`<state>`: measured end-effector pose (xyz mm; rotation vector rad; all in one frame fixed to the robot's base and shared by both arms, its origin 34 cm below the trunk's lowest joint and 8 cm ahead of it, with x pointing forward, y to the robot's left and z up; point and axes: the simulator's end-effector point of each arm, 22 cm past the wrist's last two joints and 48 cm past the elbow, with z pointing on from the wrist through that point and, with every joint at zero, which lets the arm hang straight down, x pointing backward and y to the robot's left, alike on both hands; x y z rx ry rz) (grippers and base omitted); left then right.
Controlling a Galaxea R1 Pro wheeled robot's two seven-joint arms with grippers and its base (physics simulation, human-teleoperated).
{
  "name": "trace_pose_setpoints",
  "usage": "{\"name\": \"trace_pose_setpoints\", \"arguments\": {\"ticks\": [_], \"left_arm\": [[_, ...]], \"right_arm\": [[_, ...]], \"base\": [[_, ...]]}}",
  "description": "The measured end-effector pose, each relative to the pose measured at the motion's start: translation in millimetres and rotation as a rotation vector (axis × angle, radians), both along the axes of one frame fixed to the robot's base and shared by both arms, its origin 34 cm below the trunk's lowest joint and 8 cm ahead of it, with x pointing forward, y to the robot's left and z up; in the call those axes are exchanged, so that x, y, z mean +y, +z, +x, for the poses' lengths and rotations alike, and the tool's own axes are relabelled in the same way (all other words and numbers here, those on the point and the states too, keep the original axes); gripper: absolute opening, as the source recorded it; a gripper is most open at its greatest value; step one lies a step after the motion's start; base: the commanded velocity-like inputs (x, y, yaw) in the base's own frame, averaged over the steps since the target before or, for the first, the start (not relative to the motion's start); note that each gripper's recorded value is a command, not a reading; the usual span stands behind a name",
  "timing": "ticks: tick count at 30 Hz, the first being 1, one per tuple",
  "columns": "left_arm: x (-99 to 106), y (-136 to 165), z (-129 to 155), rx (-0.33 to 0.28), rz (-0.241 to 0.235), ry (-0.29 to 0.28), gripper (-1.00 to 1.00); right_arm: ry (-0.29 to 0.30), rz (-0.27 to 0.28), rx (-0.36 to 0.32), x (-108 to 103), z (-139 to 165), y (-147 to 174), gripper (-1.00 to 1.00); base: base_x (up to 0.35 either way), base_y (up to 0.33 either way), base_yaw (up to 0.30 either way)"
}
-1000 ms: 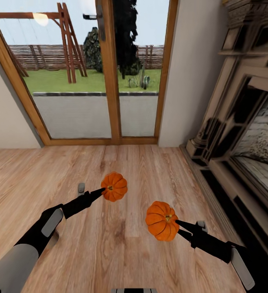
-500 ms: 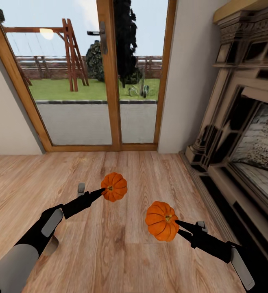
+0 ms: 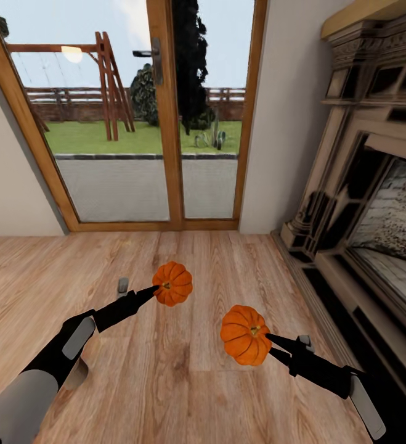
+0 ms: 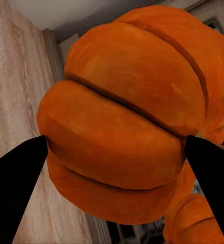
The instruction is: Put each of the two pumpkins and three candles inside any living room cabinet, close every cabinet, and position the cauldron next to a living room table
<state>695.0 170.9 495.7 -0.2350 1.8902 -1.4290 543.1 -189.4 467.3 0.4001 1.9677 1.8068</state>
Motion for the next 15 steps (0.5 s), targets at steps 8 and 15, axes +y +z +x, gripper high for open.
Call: {"name": "trace_pose_setpoints", "arguments": {"ticks": [8,15], "left_arm": [[0.0,0.9,0.5,-0.003,0.001,0.001,-1.0],[-0.1,0.7,0.4,-0.004,0.004,0.0,-1.0]], "right_arm": [[0.0,-0.003,-0.001,0.0,0.1,-0.3,-1.0],[0.0,-0.006,-0.003,-0.2,0.2,-0.6,-1.0]], "base": [[-0.285,0.0,0.0],[-0.339,0.0,0.0]]}}
